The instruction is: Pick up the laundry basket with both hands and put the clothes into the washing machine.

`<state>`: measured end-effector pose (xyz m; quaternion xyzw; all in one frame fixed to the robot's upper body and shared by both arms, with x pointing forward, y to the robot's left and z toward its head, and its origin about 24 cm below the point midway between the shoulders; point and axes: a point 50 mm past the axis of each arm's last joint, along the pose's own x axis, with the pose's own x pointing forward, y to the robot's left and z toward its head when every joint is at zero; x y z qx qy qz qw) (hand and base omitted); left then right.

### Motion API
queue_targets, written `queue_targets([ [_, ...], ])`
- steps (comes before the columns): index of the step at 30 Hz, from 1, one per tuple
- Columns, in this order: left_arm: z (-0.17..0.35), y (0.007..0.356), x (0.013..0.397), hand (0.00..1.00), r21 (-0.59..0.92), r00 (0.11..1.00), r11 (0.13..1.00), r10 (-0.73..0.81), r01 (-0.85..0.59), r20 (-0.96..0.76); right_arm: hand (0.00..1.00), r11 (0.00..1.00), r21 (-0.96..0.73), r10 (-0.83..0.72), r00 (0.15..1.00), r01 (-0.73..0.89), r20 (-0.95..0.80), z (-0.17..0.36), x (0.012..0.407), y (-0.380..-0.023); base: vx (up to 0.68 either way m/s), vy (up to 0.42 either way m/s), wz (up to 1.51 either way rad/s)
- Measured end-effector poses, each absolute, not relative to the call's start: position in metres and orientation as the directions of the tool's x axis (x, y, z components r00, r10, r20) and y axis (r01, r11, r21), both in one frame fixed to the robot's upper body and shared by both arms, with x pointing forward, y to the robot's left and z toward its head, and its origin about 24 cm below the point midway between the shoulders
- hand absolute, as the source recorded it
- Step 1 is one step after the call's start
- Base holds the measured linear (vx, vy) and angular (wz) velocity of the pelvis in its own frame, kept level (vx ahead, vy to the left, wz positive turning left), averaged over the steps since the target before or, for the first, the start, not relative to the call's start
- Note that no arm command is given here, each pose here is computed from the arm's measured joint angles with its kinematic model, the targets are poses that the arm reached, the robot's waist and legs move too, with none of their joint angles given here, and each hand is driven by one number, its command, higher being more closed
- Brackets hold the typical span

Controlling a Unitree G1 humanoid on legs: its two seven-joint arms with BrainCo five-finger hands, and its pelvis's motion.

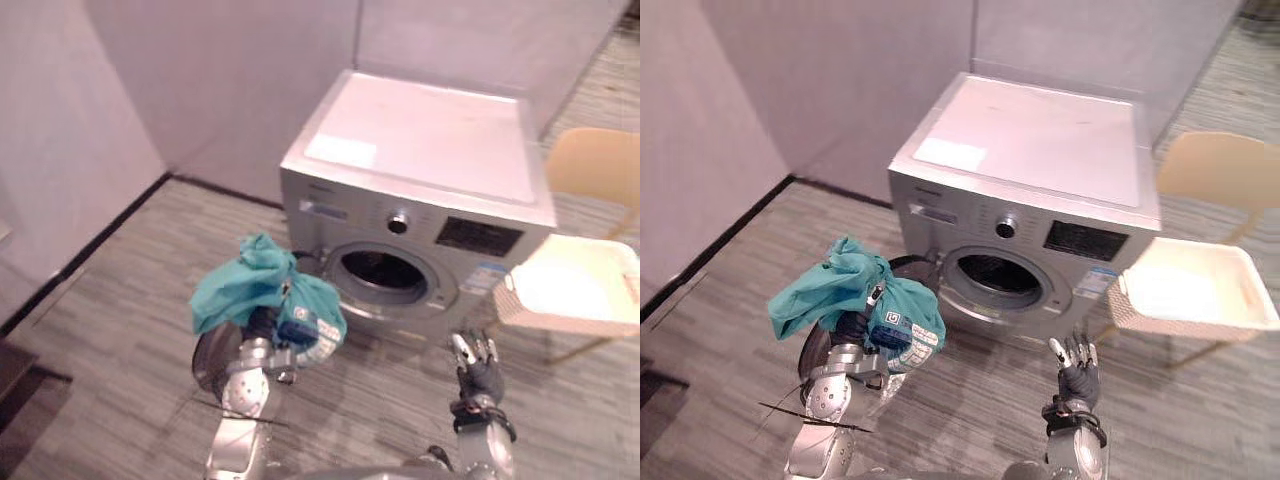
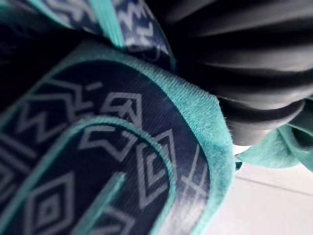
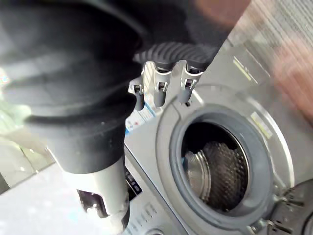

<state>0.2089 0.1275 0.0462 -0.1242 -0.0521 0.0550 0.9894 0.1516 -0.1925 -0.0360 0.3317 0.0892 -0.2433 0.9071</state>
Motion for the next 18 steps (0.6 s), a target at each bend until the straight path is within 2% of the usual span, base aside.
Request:
queue_targets([
  [7,0.043,0.122,0.214,1.00,-0.280,0.989,0.954,0.134,-0.110,0.066,0.00,0.646,0.548,-0.413,0.847,0.531,-0.335,-0.041,0.147,-0.198,0.08,-0.052,-0.88],
  [12,0.044,0.103,0.223,1.00,-0.285,0.996,0.958,0.042,-0.019,0.074,0.00,0.618,0.545,-0.431,0.824,0.566,-0.368,-0.046,0.134,-0.199,0.19,-0.117,0.18],
  [18,0.043,0.110,0.224,1.00,-0.285,0.995,0.957,0.070,-0.047,0.070,0.00,0.615,0.565,-0.442,0.834,0.549,-0.330,-0.037,0.133,-0.202,0.11,-0.015,0.21],
])
